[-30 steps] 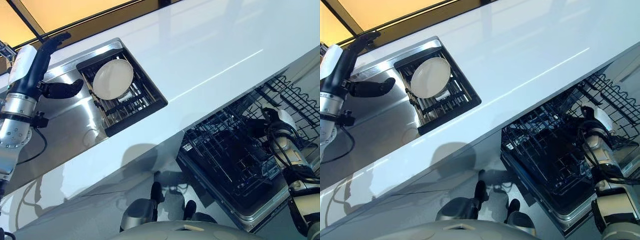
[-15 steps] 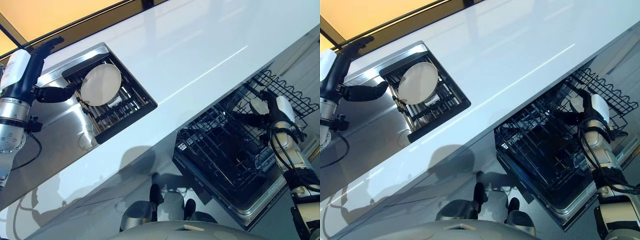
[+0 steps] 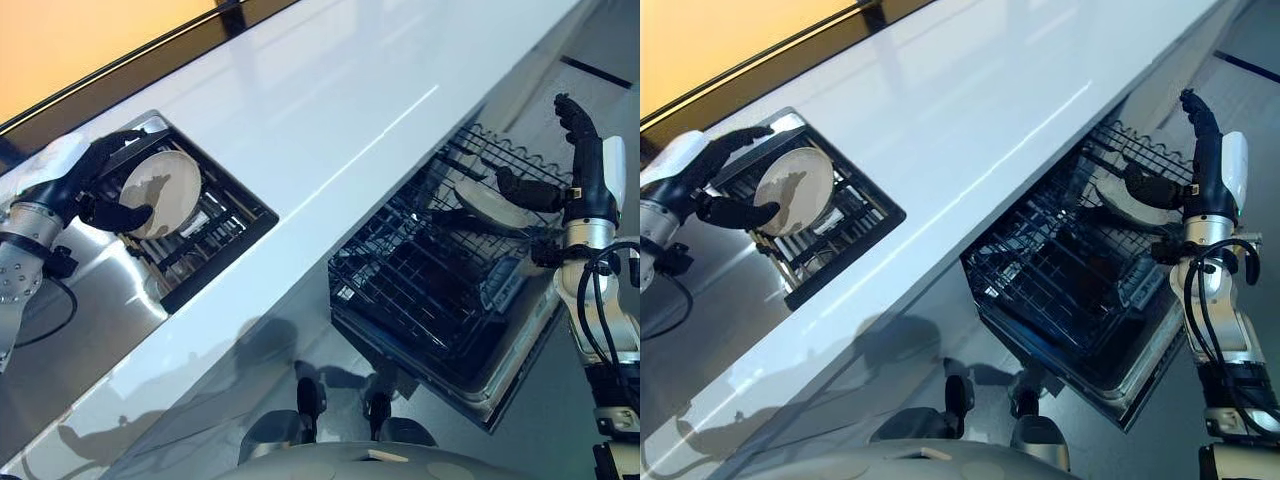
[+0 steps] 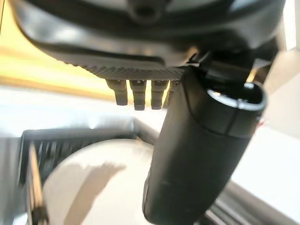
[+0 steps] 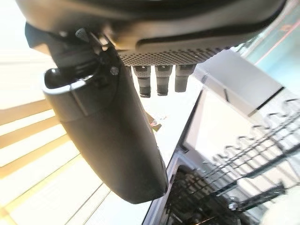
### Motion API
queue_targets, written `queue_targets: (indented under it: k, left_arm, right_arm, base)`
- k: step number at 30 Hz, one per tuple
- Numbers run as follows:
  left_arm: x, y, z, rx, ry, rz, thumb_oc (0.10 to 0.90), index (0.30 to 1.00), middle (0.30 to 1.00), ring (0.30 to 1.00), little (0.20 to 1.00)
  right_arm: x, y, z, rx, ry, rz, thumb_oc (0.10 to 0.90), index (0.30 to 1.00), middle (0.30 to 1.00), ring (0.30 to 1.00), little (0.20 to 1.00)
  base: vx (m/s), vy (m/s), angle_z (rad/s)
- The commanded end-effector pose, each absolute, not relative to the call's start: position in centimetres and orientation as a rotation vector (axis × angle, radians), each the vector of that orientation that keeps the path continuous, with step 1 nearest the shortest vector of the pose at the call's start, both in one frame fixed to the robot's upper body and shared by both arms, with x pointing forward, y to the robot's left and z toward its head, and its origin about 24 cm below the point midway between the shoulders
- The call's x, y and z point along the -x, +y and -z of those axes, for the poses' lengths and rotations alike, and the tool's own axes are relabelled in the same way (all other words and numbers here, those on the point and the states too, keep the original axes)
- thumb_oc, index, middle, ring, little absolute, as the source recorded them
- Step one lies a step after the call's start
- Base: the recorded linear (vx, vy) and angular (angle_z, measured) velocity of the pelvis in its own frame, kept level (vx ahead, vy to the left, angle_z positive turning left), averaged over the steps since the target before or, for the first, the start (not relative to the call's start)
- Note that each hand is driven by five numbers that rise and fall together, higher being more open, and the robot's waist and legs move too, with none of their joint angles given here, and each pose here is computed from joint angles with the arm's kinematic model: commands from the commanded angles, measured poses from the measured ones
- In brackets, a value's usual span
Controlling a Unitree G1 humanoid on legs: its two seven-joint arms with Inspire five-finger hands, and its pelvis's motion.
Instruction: Pick up plates and place into dishwasher.
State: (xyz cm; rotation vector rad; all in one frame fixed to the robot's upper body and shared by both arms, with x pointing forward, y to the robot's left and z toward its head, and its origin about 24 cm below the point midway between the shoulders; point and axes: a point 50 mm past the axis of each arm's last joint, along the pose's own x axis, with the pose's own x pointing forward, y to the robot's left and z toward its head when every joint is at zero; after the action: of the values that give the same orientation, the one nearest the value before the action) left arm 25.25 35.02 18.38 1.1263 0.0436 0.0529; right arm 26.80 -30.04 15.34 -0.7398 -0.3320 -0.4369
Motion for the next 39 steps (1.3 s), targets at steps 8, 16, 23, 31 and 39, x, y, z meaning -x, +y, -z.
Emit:
queue_targets:
  k: [8, 16, 23, 31, 39]
  left_arm:
    - [-25.3, 37.4, -17.5, -0.841, 0.171, -0.155, 0.8, 0.9, 0.9, 0.9, 0.9]
    - [-25.5, 36.3, -14.5, -0.818, 0.204, -0.215, 0.8, 0.9, 0.9, 0.9, 0.9]
    - [-25.2, 35.8, -13.2, -1.024, 0.218, -0.351, 0.8, 0.9, 0.9, 0.9, 0.9]
    - [-24.2, 37.1, -14.4, -1.449, 0.177, -0.626, 0.8, 0.9, 0.9, 0.9, 0.9]
    - [-23.9, 36.5, -13.2, -1.55, 0.15, -0.648, 0.331, 0.498, 0.498, 0.498, 0.431]
  right_arm:
    - [-25.4, -28.5, -20.6, 0.68, -0.637, 0.387, 0.8, 0.9, 0.9, 0.9, 0.9]
    - [-25.1, -26.9, -20.4, 0.639, -0.675, 0.317, 0.8, 0.9, 0.9, 0.9, 0.9]
    - [-24.8, -25.6, -20.5, 0.619, -0.712, 0.269, 0.8, 0.9, 0.9, 0.9, 0.9]
    - [-24.6, -24.6, -20.4, 0.592, -0.736, 0.221, 0.8, 0.9, 0.9, 0.9, 0.9]
    - [-24.5, -24.2, -19.8, 0.566, -0.729, 0.201, 0.8, 0.9, 0.9, 0.9, 0.9]
  base:
    - [-0.05, 0.028, -0.1]
    - [-0.03, -0.002, -0.01]
    - [-0.01, -0.026, 0.0]
    - [0.0, -0.038, -0.01]
    - [0.01, -0.024, 0.0]
